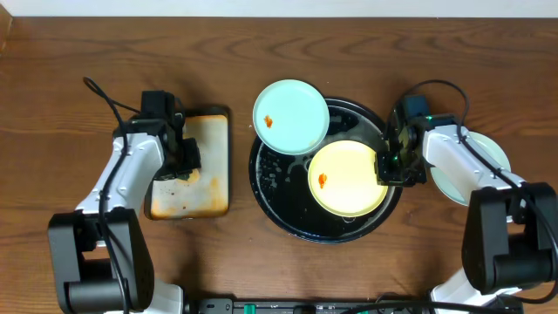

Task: Clean dirty plates on tray and stack at the side
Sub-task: 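Lift the sponge and move it toward the yellow plate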

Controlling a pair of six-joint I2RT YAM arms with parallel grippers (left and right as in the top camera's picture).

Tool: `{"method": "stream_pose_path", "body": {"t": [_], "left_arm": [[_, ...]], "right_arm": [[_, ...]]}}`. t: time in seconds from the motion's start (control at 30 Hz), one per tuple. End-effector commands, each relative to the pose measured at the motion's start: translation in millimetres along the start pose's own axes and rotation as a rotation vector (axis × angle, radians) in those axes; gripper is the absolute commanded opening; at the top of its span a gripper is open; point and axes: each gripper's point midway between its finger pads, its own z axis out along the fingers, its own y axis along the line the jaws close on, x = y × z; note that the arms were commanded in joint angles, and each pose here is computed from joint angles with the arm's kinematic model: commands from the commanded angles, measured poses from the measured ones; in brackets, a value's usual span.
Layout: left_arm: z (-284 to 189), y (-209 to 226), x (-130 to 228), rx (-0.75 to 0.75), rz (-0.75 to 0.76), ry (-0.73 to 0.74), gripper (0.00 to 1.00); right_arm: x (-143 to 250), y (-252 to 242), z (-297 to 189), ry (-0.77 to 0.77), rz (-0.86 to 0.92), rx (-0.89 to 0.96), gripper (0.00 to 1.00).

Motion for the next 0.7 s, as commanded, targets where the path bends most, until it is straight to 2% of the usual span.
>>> {"method": "stream_pose_path", "body": {"t": [0.0, 0.33, 0.43, 0.67], "left_arm": [[17.1, 6.8, 13.4, -0.033, -0.005, 0.039, 0.08], [42.6, 3.9, 24.1, -0.011, -0.008, 0.102, 0.07], [32.4, -6.1, 20.5, 0.040, -0.010, 0.107, 0.07], [-15.7, -13.4, -6.1, 0.055, -0.007, 0.057, 0.07]], "right_arm": [[-4.1, -4.8, -0.6, -0.014, -0.010, 0.016, 0.22], [-6.8, -3.9, -4.5, -0.034, -0.018, 0.012, 0.25], [-8.4, -2.4, -4.4, -0.041, -0.019, 0.005, 0.25], [-9.0, -2.0, -4.1, -0.043, -0.020, 0.003, 0.26]]}}
